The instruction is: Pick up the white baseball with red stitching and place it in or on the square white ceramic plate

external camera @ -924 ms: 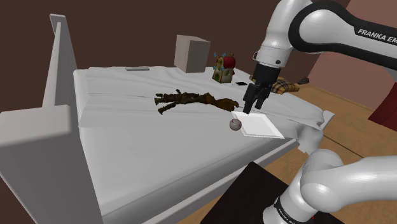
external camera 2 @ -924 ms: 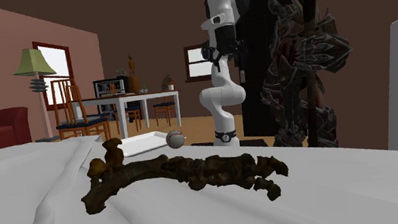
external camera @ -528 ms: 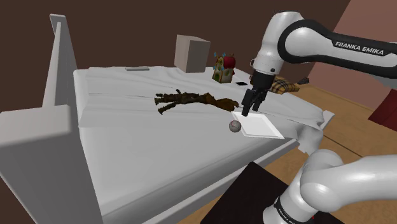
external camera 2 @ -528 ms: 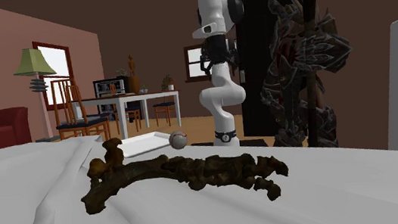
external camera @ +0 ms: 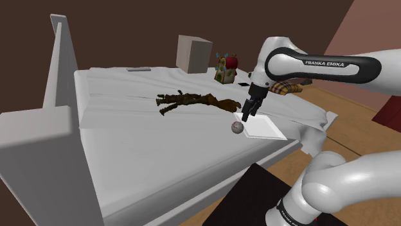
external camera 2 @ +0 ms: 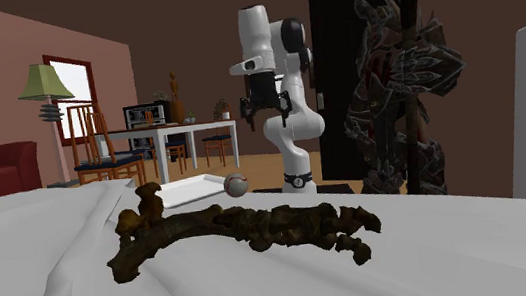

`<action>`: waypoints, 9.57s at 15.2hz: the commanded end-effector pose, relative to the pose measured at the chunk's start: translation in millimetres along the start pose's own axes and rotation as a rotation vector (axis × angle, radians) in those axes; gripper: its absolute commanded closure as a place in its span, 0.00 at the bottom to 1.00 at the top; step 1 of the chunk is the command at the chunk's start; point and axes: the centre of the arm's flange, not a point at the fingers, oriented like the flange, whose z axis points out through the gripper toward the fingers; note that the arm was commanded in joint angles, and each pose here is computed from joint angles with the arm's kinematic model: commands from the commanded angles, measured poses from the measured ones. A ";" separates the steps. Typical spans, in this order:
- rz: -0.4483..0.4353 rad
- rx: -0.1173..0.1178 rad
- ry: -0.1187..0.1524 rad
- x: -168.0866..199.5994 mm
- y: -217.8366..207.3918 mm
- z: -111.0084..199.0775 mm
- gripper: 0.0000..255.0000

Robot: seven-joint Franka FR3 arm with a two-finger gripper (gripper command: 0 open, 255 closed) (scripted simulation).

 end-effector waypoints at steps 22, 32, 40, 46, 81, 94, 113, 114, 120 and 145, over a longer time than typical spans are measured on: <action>-0.082 -0.053 0.017 65.8 112.2 130.0 0.00; -0.082 -0.053 0.017 66.0 112.0 130.0 1.00; -0.082 -0.053 0.017 65.2 111.5 114.2 1.00; -0.082 -0.053 0.017 63.9 110.2 82.6 1.00; -0.082 -0.058 0.023 -3.5 267.2 78.2 0.00; -0.121 -0.330 0.209 -54.4 242.2 143.0 0.00; -0.121 -0.330 0.209 -55.2 241.3 121.9 1.00; -0.121 -0.330 0.209 -55.4 241.1 116.6 1.00; -0.121 -0.330 0.209 -56.7 239.8 85.0 1.00; -0.121 -0.330 0.209 -43.5 231.0 126.3 1.00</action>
